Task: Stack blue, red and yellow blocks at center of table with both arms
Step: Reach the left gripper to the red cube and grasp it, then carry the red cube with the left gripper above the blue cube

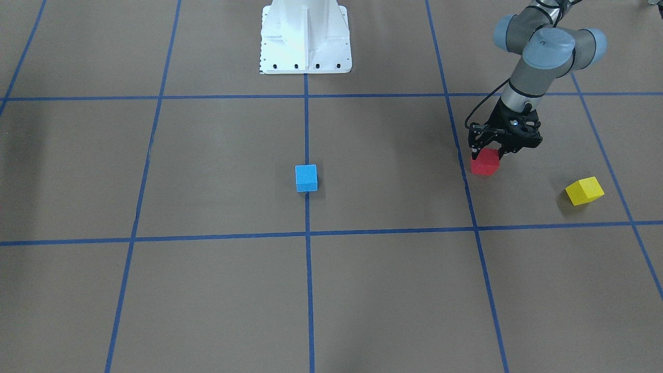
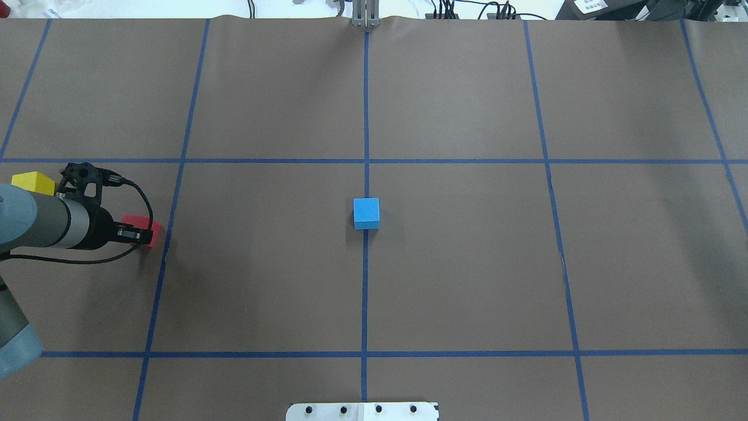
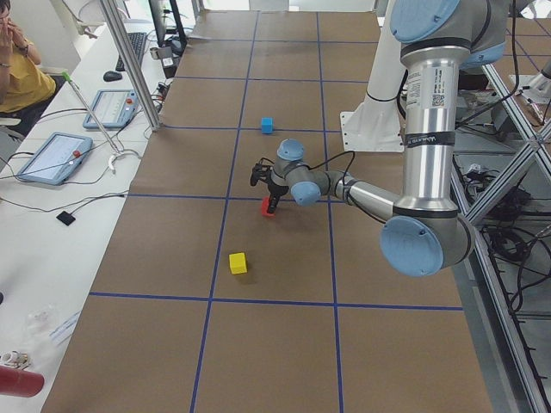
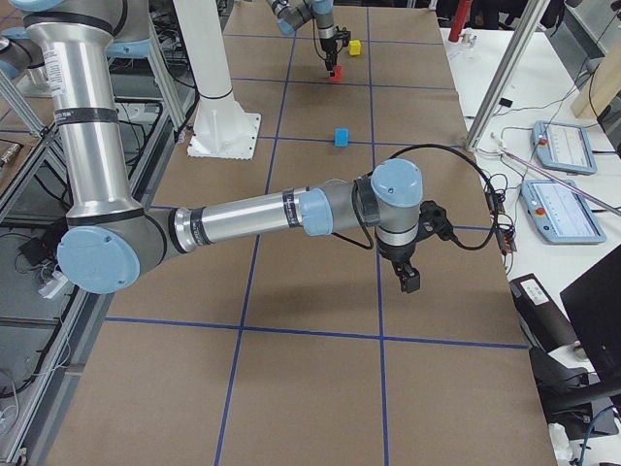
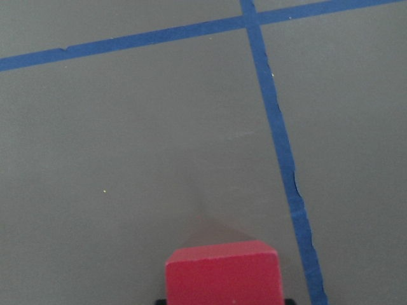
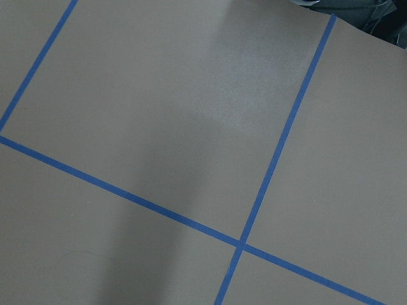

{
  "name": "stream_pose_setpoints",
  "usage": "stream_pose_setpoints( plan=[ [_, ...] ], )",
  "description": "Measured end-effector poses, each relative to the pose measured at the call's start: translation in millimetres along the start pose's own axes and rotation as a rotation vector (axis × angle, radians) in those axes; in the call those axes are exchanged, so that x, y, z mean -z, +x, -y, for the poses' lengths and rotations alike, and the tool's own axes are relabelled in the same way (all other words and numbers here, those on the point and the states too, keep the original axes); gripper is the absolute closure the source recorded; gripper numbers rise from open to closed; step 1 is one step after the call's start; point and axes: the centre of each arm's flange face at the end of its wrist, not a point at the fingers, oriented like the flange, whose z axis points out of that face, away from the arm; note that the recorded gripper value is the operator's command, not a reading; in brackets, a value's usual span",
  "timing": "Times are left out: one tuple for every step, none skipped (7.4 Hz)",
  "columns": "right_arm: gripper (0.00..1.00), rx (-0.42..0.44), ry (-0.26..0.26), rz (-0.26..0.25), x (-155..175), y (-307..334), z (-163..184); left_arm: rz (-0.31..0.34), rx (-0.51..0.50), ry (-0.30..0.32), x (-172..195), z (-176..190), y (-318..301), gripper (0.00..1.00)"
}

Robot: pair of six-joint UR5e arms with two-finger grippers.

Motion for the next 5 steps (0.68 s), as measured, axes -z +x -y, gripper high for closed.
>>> stream_pose_setpoints(
  plan=[
    [0.00,0.001,0.001,-0.001,0,0,1,-0.003,-0.005,-0.003,2,6,11,1.00],
    [0.00,0.000,0.000,-0.001,0,0,1,-0.003,-0.006,-0.005,11,16,28,1.00],
    [0.00,-0.008,-0.005,-0.001,-2,2,0,0.007,-0.002,-0.013,30,34,59,1.00],
    [0.00,-0.025,-0.017,0.000,-8,7,-5,0.025,0.006,-0.027,56,62,108,1.00],
    [0.00,-0.047,-0.036,0.004,-17,16,-12,0.036,0.012,-0.039,81,91,164,1.00]
  ],
)
